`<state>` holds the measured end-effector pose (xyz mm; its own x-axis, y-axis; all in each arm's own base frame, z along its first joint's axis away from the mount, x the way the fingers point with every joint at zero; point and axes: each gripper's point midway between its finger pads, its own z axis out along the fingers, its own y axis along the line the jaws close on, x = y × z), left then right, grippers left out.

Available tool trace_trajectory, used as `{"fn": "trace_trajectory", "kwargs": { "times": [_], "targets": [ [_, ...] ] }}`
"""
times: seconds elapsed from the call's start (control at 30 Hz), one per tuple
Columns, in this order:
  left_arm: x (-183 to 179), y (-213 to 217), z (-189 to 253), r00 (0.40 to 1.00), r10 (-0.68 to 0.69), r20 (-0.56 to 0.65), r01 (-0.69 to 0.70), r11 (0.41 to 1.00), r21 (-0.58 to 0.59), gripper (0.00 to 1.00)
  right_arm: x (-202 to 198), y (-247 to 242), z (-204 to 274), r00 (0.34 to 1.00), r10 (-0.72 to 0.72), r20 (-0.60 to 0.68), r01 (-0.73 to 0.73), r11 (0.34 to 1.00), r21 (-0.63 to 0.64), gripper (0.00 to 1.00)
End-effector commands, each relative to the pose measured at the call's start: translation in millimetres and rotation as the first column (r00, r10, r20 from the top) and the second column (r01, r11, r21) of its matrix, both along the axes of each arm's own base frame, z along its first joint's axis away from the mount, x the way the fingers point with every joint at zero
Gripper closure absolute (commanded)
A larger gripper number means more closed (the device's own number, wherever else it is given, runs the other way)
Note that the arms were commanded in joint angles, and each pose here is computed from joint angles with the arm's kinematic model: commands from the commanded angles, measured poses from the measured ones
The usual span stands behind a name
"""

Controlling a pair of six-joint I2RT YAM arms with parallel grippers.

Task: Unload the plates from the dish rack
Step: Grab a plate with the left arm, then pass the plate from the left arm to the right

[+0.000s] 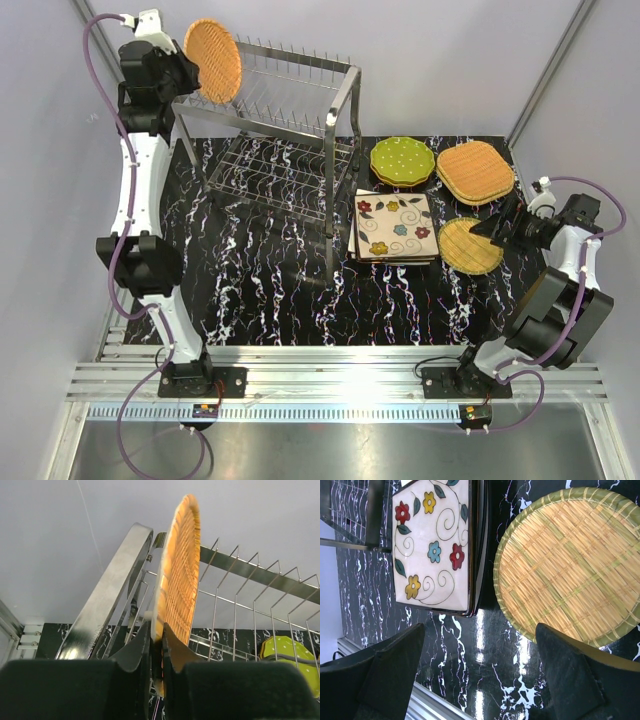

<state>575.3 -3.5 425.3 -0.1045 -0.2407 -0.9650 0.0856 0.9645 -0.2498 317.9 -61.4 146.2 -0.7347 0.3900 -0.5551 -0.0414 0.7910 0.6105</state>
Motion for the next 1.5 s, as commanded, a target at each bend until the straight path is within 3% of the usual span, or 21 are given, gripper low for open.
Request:
{"fn": "trace_trajectory", "kwargs": {
  "times": [0.0,0.13,0.5,0.87,1.2,1.47],
  "targets": [
    [4,8,38,0.988,0.006,0.153,-0.02,0.996,0.088,0.91,9,-1,22,0.996,0.01,0.087,-0.009,1.0,-0.011,0.01],
    [-1,8,64,0.965,-0.002,0.261,-0.037,0.989,0.141,1.0,9,-1,23,0.996,0.012,0.088,-0.011,1.0,-0.009,0.0],
    [-23,17,131,0.875,0.038,0.482,-0.137,0.976,0.172,1.0,11,1,28,0.995,0.013,0.103,-0.014,1.0,0.011,0.0],
    [-52,14,165,0.809,0.045,0.586,-0.151,0.979,0.134,1.0,11,1,39,0.991,0.039,0.131,-0.038,0.999,-0.01,0.0],
    [-86,2,193,0.766,0.03,0.642,-0.087,0.995,0.058,1.0,14,-5,48,0.99,0.04,0.138,-0.032,0.998,-0.061,0.0],
    [-119,-27,192,0.773,-0.028,0.634,0.103,0.991,-0.083,1.0,17,-15,63,0.986,0.06,0.159,-0.036,0.989,-0.145,0.0]
  ]
}}
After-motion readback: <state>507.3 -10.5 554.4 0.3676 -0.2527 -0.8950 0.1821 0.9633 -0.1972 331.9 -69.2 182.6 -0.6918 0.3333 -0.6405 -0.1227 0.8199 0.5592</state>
